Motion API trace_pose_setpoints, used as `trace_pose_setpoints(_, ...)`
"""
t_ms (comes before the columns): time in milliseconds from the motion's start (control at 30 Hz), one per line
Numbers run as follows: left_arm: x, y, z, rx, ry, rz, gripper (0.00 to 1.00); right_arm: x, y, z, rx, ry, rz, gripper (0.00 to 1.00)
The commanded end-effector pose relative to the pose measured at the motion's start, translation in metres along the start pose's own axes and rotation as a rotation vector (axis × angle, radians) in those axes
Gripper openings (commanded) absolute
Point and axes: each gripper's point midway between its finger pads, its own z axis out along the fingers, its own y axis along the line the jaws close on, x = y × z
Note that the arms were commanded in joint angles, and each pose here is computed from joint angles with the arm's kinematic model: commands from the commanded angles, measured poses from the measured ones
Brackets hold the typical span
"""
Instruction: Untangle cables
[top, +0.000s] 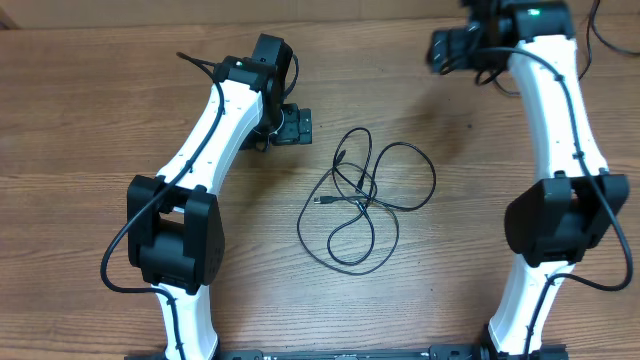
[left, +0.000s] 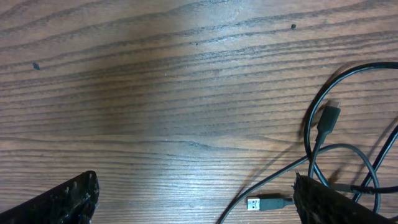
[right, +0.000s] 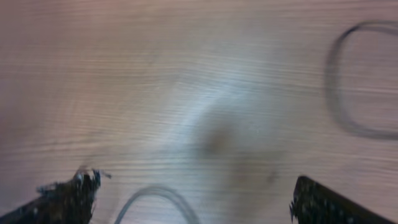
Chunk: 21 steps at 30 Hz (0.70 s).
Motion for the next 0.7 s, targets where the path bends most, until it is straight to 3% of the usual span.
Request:
trace_pose_setpoints(0,-0.005,0.001,-0.005,0.0,-0.018,-0.012,1.0,0.02,0.041,0.001,-0.077,0.078,-0.073,1.0)
trace_pose_setpoints(500,-0.005,0.001,-0.005,0.0,-0.018,-0.012,1.0,0.171,0.103,0.03,-0.089,0.597,-0.202,1.0)
trace_pose_setpoints(667,-0.005,0.001,-0.005,0.0,-0.019,-0.012,1.0,0.197,0.12,0.044,-0.07,0.643,-0.21,1.0)
